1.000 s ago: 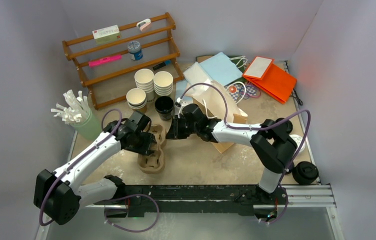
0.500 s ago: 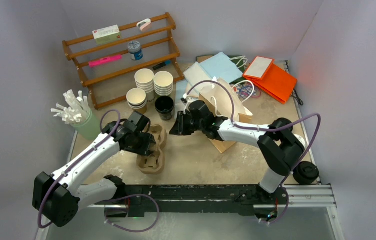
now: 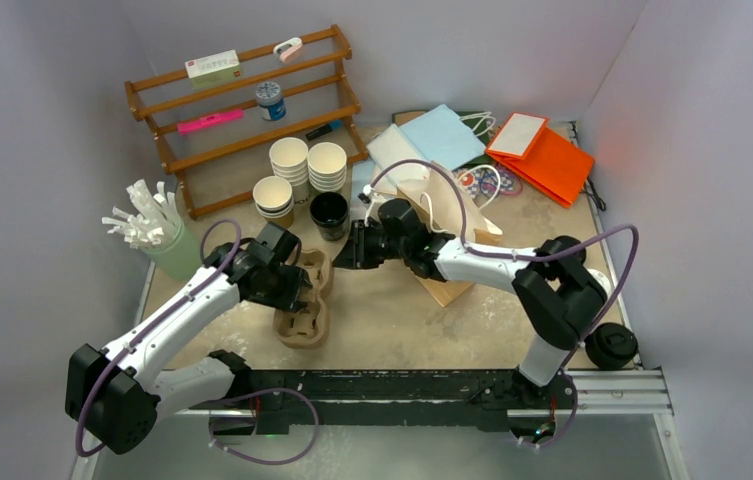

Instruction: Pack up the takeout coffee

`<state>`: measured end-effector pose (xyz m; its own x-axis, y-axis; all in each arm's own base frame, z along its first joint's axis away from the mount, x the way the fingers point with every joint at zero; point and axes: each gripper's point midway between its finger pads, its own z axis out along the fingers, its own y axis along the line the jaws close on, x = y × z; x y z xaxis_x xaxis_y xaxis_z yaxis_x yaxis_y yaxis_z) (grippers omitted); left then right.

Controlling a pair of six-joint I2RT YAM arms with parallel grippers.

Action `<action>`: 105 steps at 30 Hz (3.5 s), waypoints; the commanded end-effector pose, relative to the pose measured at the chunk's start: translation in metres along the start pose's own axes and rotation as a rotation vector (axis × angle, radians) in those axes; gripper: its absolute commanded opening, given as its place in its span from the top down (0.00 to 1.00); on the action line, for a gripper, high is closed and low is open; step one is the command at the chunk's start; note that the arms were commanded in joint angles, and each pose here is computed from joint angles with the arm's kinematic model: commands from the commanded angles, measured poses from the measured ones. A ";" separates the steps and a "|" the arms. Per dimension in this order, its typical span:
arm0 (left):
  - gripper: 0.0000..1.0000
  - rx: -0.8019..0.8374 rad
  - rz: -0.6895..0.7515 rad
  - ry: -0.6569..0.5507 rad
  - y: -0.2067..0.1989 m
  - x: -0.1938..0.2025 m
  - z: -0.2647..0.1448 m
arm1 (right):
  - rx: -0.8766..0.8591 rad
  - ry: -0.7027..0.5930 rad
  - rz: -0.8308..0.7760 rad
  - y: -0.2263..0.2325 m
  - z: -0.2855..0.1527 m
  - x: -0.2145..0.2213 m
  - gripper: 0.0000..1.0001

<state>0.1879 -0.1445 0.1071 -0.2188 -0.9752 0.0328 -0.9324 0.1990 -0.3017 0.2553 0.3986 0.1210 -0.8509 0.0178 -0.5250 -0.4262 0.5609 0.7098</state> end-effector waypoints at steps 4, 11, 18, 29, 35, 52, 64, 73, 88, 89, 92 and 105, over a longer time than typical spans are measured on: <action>0.72 0.030 -0.025 -0.004 -0.007 -0.002 -0.005 | -0.050 0.029 -0.022 0.006 0.012 0.000 0.74; 0.72 0.044 -0.031 -0.003 -0.007 -0.003 -0.006 | -0.047 0.045 -0.011 0.002 0.016 0.005 0.74; 0.72 0.049 -0.038 -0.010 -0.006 -0.005 -0.007 | -0.012 -0.015 -0.025 0.002 0.006 -0.006 0.72; 0.73 0.040 -0.032 -0.012 -0.004 -0.005 -0.005 | -0.058 -0.080 -0.056 0.014 0.000 -0.018 0.71; 0.73 0.045 -0.029 -0.009 -0.006 -0.004 -0.005 | -0.055 -0.063 -0.045 0.011 0.008 -0.017 0.71; 0.73 0.062 -0.039 -0.003 -0.005 -0.005 -0.004 | -0.045 0.005 0.020 -0.001 0.017 0.003 0.72; 0.65 0.082 -0.052 -0.008 -0.007 -0.009 -0.008 | 0.057 0.073 0.042 -0.025 0.026 0.016 0.77; 0.62 0.089 -0.058 0.001 -0.008 -0.007 -0.013 | 0.077 0.072 0.023 -0.028 0.026 0.014 0.80; 0.56 0.103 -0.064 0.003 -0.009 -0.009 -0.034 | 0.089 0.062 0.000 -0.028 0.026 0.009 0.81; 0.55 0.106 -0.063 0.005 -0.009 -0.009 -0.035 | 0.088 0.063 -0.003 -0.028 0.026 0.009 0.82; 0.51 0.112 -0.064 0.006 -0.010 -0.009 -0.038 | 0.078 0.060 -0.010 -0.025 0.025 0.008 0.82; 0.50 0.228 0.301 -0.099 -0.047 -0.014 -0.049 | -0.014 0.029 -0.038 0.006 -0.003 0.000 0.73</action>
<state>0.1872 -0.1336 0.1358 -0.2465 -0.9691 0.0062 -0.8899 0.2239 -0.3974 0.2575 0.4005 0.1029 -0.8604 -0.0300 -0.5087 -0.4222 0.6008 0.6788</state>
